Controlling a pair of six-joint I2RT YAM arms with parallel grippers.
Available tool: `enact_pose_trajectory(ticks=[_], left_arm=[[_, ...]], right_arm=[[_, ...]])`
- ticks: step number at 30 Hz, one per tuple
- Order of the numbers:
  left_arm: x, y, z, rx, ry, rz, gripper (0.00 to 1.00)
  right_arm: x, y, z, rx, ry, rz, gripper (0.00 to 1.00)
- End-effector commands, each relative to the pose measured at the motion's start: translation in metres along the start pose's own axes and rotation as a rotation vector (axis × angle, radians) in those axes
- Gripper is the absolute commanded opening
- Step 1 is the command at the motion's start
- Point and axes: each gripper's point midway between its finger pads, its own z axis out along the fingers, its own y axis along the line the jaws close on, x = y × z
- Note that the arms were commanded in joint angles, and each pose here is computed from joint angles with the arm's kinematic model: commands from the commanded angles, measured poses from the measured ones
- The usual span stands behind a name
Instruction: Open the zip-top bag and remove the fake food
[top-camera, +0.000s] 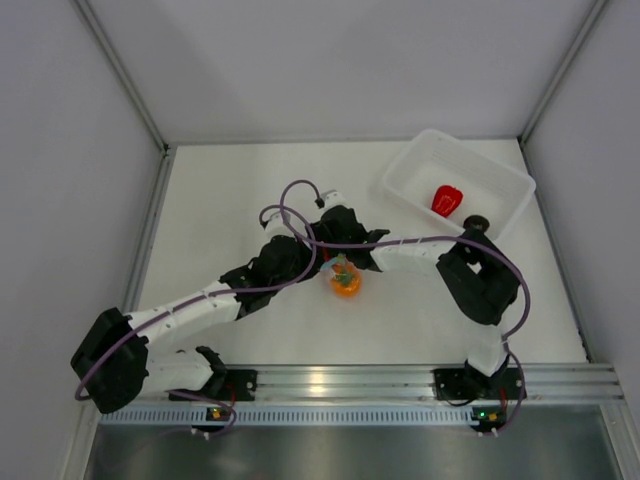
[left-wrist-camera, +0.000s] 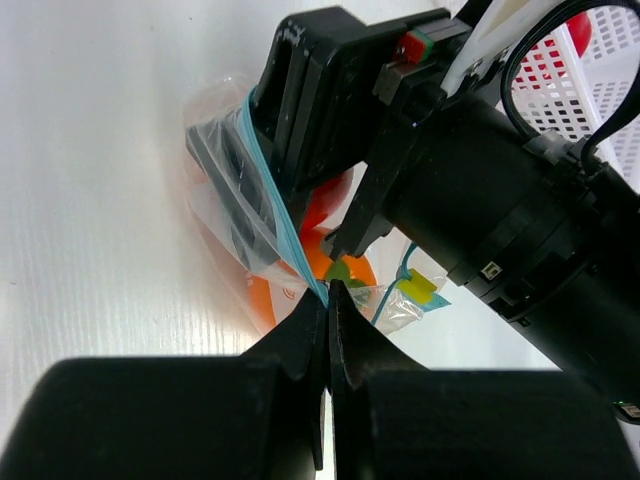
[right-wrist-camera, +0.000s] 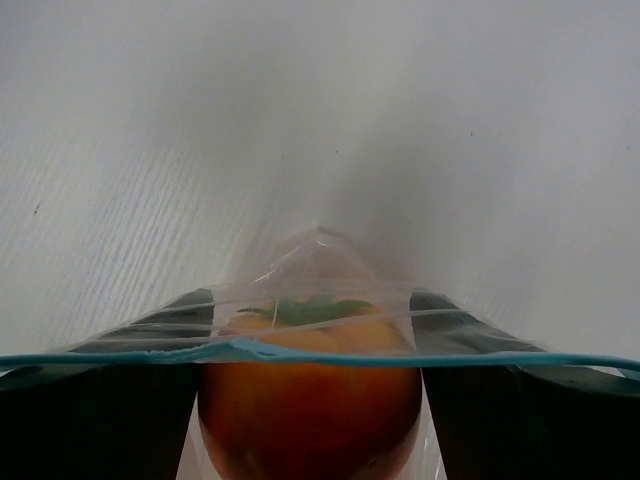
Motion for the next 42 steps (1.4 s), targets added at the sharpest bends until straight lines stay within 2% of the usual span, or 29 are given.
enact_pose_trajectory(ticks=[1, 5, 13, 24, 36, 42], left_arm=[[-0.007, -0.009, -0.011, 0.032, -0.017, 0.035, 0.00], [-0.008, -0.004, -0.010, 0.013, -0.025, 0.037, 0.00], [-0.006, 0.001, -0.009, -0.003, -0.027, 0.033, 0.00], [-0.003, 0.000, -0.009, 0.003, -0.013, 0.035, 0.00], [-0.003, 0.010, -0.012, -0.017, -0.030, 0.044, 0.00], [-0.002, 0.017, -0.012, -0.034, -0.040, 0.022, 0.00]], right_arm=[[0.040, -0.035, 0.005, 0.127, 0.145, -0.033, 0.83], [0.040, -0.036, 0.002, 0.129, 0.125, -0.009, 0.81], [0.006, -0.028, -0.035, 0.089, 0.018, 0.058, 0.55], [-0.039, 0.007, -0.093, -0.021, -0.094, 0.107, 0.52], [-0.077, 0.024, -0.144, -0.154, -0.213, 0.193, 0.50], [-0.084, 0.055, -0.163, -0.355, -0.233, 0.220, 0.49]])
